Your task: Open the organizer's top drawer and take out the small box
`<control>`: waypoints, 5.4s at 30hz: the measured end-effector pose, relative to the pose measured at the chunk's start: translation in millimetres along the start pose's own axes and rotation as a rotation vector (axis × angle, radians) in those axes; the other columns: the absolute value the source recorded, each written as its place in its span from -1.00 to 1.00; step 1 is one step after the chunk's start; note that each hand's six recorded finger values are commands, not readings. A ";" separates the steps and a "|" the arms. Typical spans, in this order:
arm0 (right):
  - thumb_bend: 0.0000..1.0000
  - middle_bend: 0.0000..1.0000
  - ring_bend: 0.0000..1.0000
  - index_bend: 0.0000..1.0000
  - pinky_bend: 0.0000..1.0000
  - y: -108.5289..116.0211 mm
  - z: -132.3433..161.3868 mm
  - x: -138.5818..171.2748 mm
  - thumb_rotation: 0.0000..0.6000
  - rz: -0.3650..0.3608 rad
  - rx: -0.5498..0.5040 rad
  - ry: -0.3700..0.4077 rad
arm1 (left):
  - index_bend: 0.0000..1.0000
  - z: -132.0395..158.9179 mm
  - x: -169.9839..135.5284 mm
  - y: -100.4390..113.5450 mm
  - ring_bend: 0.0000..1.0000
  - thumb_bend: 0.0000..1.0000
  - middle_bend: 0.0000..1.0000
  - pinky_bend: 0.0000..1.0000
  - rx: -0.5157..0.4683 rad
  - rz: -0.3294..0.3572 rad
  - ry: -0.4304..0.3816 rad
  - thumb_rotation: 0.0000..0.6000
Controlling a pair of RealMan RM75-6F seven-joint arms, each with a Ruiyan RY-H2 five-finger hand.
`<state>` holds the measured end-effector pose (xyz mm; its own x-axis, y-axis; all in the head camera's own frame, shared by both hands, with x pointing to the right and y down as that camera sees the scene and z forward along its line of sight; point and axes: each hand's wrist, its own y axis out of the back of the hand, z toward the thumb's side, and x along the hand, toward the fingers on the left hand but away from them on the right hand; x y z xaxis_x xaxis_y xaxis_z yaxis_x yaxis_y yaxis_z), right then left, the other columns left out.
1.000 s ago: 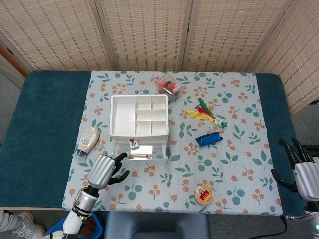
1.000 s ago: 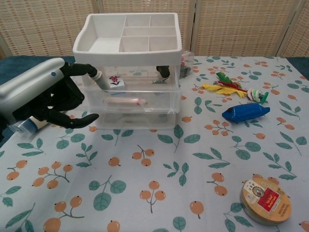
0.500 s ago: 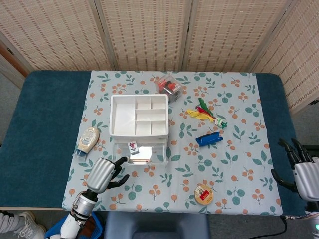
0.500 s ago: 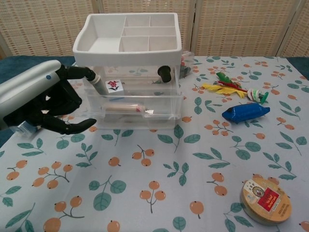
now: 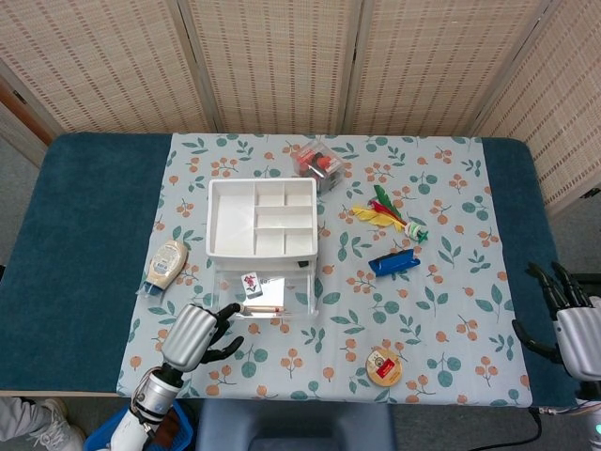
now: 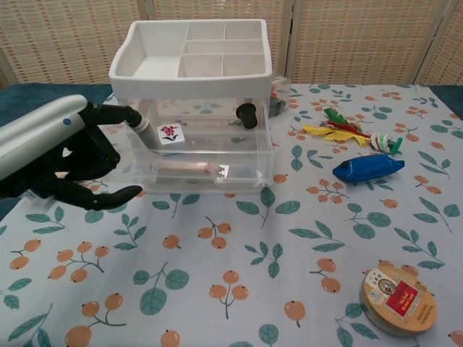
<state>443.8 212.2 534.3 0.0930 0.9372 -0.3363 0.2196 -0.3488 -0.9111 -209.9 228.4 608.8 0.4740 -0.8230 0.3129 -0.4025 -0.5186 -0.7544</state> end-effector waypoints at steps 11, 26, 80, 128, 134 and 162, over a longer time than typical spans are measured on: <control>-0.33 -0.65 -0.94 -0.97 -0.75 5.7 0.1 -5.4 1.00 -0.008 0.002 0.009 | -0.45 1.6 -5.9 3.9 1.00 -0.43 0.90 1.00 0.009 -0.004 -0.009 1.00; -0.32 -0.65 -0.94 -0.97 -0.75 18.5 6.1 -11.4 1.00 -0.042 -0.009 0.037 | -0.47 -3.5 -21.0 33.3 0.99 -0.43 0.89 1.00 0.149 0.016 -0.074 1.00; -0.31 -0.65 -0.94 -0.97 -0.75 30.4 6.1 1.5 1.00 -0.080 -0.050 0.034 | -0.44 20.6 108.0 64.3 0.94 -0.43 0.88 1.00 1.013 -0.301 -0.708 1.00; -0.30 -0.65 -0.94 -0.97 -0.75 27.3 1.2 2.2 1.00 -0.074 -0.053 0.017 | -0.41 8.5 117.2 36.2 0.94 -0.43 0.88 1.00 1.010 -0.361 -0.652 1.00; -0.30 -0.65 -0.94 -0.97 -0.75 28.5 0.8 3.0 1.00 -0.077 -0.052 0.016 | -0.30 9.4 119.8 32.8 0.94 -0.43 0.88 1.00 1.002 -0.362 -0.653 1.00; -0.30 -0.65 -0.94 -0.97 -0.75 26.0 -1.5 2.3 1.00 -0.074 -0.047 0.008 | 0.09 8.7 128.0 30.0 0.94 -0.43 0.88 1.00 0.948 -0.336 -0.642 1.00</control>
<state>451.2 205.3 510.1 0.0826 0.9602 -0.2667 0.2718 -0.2792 -0.9210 -154.5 109.5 621.3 0.8587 -0.2723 0.4341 0.4275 -0.0862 -0.8999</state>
